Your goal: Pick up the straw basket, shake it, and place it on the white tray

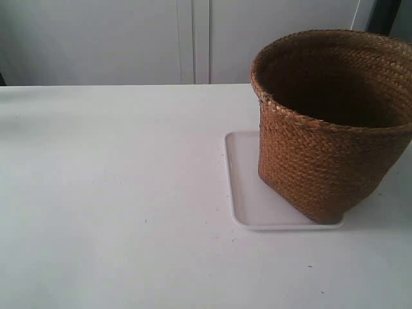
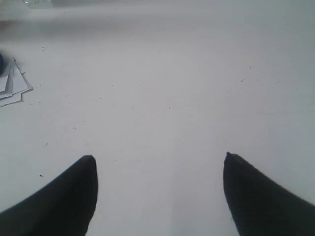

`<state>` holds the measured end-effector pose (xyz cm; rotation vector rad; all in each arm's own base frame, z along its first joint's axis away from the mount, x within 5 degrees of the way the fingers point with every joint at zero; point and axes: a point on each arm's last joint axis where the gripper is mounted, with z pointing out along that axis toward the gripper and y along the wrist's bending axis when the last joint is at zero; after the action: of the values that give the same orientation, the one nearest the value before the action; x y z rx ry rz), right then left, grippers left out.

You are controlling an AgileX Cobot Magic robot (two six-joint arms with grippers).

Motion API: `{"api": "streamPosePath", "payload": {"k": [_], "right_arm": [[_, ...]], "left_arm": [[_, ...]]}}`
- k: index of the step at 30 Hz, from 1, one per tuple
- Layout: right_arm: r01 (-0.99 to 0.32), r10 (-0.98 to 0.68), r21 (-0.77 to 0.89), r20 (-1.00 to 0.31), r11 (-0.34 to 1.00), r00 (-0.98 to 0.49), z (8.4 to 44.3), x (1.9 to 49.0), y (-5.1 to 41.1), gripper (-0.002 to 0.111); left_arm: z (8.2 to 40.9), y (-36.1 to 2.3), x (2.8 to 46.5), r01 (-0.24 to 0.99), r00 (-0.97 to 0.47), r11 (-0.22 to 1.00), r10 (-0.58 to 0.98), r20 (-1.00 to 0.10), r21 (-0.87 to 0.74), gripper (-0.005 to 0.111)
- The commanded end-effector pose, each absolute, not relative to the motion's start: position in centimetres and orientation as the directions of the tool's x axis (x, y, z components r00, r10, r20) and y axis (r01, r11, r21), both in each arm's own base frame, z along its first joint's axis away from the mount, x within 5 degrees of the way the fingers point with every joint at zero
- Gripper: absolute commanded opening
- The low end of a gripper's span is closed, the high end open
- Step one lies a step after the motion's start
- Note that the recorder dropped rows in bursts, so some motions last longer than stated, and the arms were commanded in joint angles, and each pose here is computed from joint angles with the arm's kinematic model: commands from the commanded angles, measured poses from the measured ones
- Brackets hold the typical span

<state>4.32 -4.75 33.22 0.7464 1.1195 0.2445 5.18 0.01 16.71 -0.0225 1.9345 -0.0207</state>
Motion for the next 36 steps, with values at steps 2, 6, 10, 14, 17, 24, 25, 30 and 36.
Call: {"api": "streamPosePath", "payload": {"k": [2, 6, 10, 14, 17, 24, 25, 30, 36], "right_arm": [[0.197, 0.511, 0.637, -0.735, 0.745, 0.447, 33.2, 4.2, -4.8, 0.039], [0.197, 0.511, 0.637, -0.735, 0.745, 0.447, 33.2, 4.2, -4.8, 0.039], [0.210, 0.536, 0.646, -0.741, 0.734, 0.404, 32.7, 4.3, -4.7, 0.039], [0.091, 0.819, 0.835, -0.549, 0.542, 0.166, 30.9, 5.1, -2.8, 0.039], [-0.024, 0.879, 0.881, -0.474, 0.473, -0.055, 30.0, 5.6, -0.6, 0.039], [-0.576, 0.775, 0.738, -0.575, 0.351, -0.264, 27.1, 4.9, 3.9, 0.039], [-0.600, 0.757, 0.712, -0.602, 0.366, -0.252, 26.4, 4.7, 4.0, 0.039], [-0.593, 0.721, 0.671, -0.661, 0.445, -0.208, 23.8, 4.4, 3.7, 0.039], [-0.527, 0.775, 0.753, -0.580, 0.394, -0.250, 23.4, 4.4, 3.2, 0.039]], "left_arm": [[16.6, 0.0, 5.2, -0.008, -0.358, 1.000, -0.024, -0.933, -0.023, 0.074], [16.6, 0.0, 5.2, -0.008, -0.358, 1.000, -0.024, -0.933, -0.023, 0.074], [16.6, 0.0, 5.2, -0.008, -0.358, 1.000, -0.024, -0.933, -0.023, 0.074], [16.6, 0.0, 5.2, -0.007, -0.356, 1.000, -0.024, -0.934, -0.023, 0.074], [16.6, 0.0, 5.2, -0.007, -0.356, 1.000, -0.024, -0.934, -0.023, 0.074], [16.6, 0.0, 5.2, -0.007, -0.356, 1.000, -0.024, -0.934, -0.023, 0.074], [16.6, 0.0, 5.2, -0.007, -0.356, 1.000, -0.024, -0.934, -0.023, 0.074], [16.6, 0.0, 5.2, -0.007, -0.354, 1.000, -0.024, -0.935, -0.023, 0.074], [16.6, 0.0, 5.2, -0.007, -0.354, 1.000, -0.024, -0.935, -0.023, 0.074]]}}
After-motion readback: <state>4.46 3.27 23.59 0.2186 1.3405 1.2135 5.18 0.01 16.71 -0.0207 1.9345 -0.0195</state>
